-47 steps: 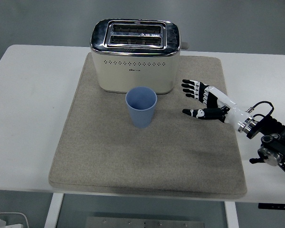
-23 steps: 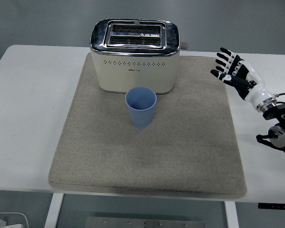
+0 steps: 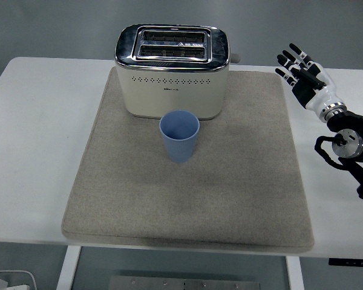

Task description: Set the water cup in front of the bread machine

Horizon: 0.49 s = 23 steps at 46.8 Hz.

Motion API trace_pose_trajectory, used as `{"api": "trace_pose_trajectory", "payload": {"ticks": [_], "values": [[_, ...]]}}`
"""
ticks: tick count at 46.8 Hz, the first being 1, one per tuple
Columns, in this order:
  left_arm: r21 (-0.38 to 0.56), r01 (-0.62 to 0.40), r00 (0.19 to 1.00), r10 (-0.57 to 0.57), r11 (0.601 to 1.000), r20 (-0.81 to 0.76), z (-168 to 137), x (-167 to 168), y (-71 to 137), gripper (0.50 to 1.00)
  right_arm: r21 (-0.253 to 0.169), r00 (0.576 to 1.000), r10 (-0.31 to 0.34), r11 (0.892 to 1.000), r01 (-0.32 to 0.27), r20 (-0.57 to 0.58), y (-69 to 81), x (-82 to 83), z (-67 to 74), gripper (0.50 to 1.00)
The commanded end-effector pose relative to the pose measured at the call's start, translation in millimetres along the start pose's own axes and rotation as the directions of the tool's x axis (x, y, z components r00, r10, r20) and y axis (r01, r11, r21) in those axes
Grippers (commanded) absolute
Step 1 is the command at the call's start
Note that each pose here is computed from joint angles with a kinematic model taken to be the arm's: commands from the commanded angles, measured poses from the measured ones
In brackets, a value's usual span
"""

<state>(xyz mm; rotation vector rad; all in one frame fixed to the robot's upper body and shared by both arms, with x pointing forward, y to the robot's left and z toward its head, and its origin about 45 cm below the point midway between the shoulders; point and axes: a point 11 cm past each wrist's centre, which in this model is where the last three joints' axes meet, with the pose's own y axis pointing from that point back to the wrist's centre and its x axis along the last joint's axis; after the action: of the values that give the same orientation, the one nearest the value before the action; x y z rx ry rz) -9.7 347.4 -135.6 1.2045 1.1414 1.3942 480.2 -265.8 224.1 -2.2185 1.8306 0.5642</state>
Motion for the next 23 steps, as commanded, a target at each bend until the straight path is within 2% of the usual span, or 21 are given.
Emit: {"api": "trace_pose_trajectory", "payload": {"ticks": [1, 9, 23], "values": [[0.000, 0.000, 1.000, 0.000, 1.000, 0.000, 0, 0, 0, 1.000, 0.004, 0.999, -0.014, 1.000, 0.014, 0.040, -4.3, -11.2, 1.4, 0.919], [0.000, 0.000, 1.000, 0.000, 1.000, 0.000, 0, 0, 0, 1.000, 0.008, 0.998, -0.024, 1.000, 0.024, 0.058, -9.1, -25.2, 6.1, 0.921], [0.000, 0.000, 1.000, 0.000, 1.000, 0.000, 0, 0, 0, 1.000, 0.017, 0.998, -0.010, 1.000, 0.009, 0.062, -10.3, -24.3, 2.3, 0.926]]}}
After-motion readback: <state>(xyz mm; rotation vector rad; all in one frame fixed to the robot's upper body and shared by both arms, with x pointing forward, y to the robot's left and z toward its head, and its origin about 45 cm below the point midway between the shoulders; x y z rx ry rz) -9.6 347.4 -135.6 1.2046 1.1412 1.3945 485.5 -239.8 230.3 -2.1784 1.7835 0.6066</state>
